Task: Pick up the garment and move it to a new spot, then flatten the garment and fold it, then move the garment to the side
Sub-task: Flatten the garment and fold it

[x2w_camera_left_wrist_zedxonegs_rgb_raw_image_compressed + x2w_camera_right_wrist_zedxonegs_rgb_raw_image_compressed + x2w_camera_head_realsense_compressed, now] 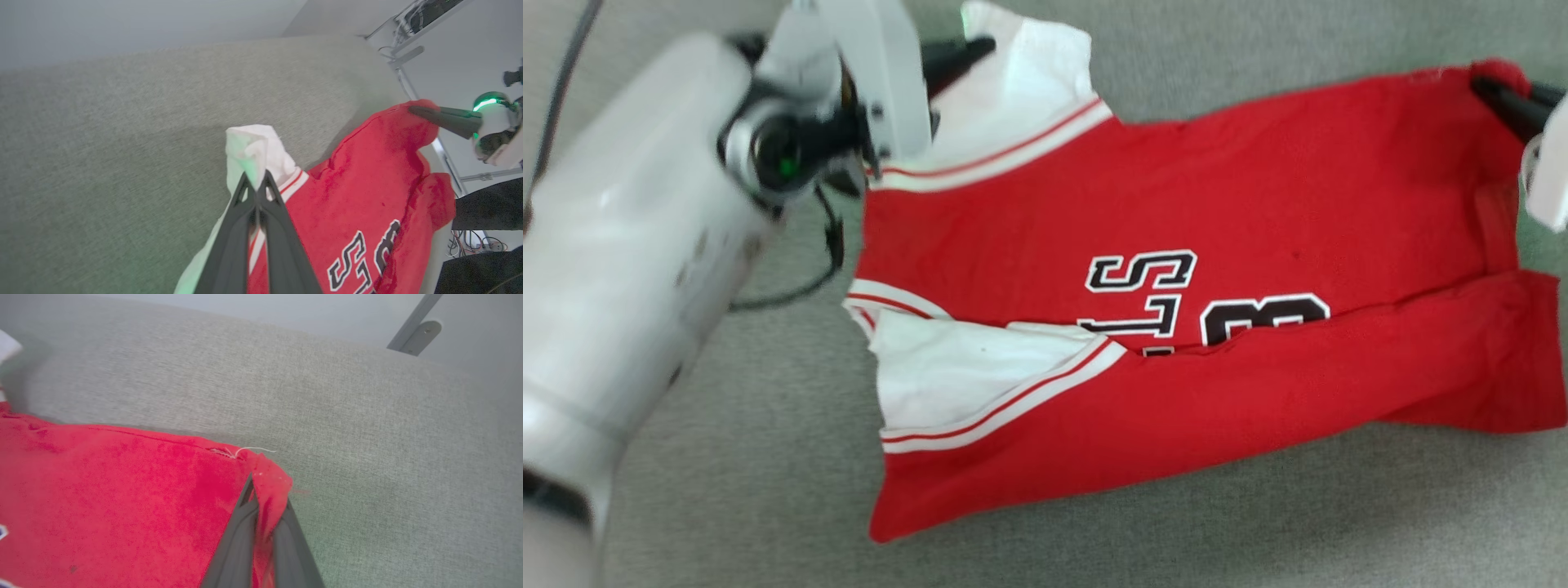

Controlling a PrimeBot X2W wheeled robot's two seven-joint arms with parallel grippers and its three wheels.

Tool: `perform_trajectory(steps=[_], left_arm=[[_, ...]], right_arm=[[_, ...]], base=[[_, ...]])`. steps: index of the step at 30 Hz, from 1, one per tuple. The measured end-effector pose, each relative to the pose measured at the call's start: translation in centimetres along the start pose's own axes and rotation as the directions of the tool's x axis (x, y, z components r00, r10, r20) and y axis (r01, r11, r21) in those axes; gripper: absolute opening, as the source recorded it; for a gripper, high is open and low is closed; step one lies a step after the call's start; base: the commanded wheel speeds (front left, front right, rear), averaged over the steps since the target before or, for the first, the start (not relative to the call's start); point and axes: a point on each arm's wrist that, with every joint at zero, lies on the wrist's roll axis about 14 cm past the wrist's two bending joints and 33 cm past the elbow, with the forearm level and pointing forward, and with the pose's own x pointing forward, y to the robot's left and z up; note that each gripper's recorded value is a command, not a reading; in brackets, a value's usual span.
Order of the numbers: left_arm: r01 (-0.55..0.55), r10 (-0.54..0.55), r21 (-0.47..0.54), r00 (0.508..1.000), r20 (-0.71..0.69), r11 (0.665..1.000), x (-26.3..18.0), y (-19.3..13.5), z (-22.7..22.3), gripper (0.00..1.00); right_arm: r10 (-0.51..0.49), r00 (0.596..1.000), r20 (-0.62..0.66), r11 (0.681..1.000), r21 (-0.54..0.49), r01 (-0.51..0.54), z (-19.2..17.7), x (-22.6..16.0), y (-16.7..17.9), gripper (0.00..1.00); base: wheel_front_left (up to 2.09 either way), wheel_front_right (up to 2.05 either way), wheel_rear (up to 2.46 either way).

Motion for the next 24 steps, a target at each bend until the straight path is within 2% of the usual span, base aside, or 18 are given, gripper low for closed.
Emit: perform_trajectory(steps=[7, 11, 18, 24], left_arm=[[0.106, -0.120, 0.104, 0.983, 0.141, 0.989, -6.6, -5.0, -0.5, 0.00], [0.132, -0.154, 0.127, 0.971, 0.184, 0.983, -10.2, -6.5, -3.5, 0.00], [0.122, -0.131, 0.049, 0.960, 0.247, 0.991, -15.1, -6.6, -9.6, 0.00], [0.113, -0.098, -0.036, 0.954, 0.283, 0.993, -16.4, -6.9, -13.0, 0.00]], right_arm=[[0.030, 0.999, 0.043, 0.998, -0.059, -0.027, -0.6, -4.9, 0.5, 0.00], [0.073, 0.995, 0.065, 0.996, -0.050, -0.069, -1.8, -6.6, 1.6, 0.00], [0.103, 0.991, 0.080, 0.995, -0.004, -0.103, -5.0, -8.3, 2.3, 0.00], [0.116, 0.993, 0.037, 0.992, 0.050, -0.118, -8.3, -8.5, 2.8, 0.00]], base=[[0.00, 0.00, 0.00], [0.00, 0.00, 0.00], [0.00, 0.00, 0.00], [0.00, 0.00, 0.00]])
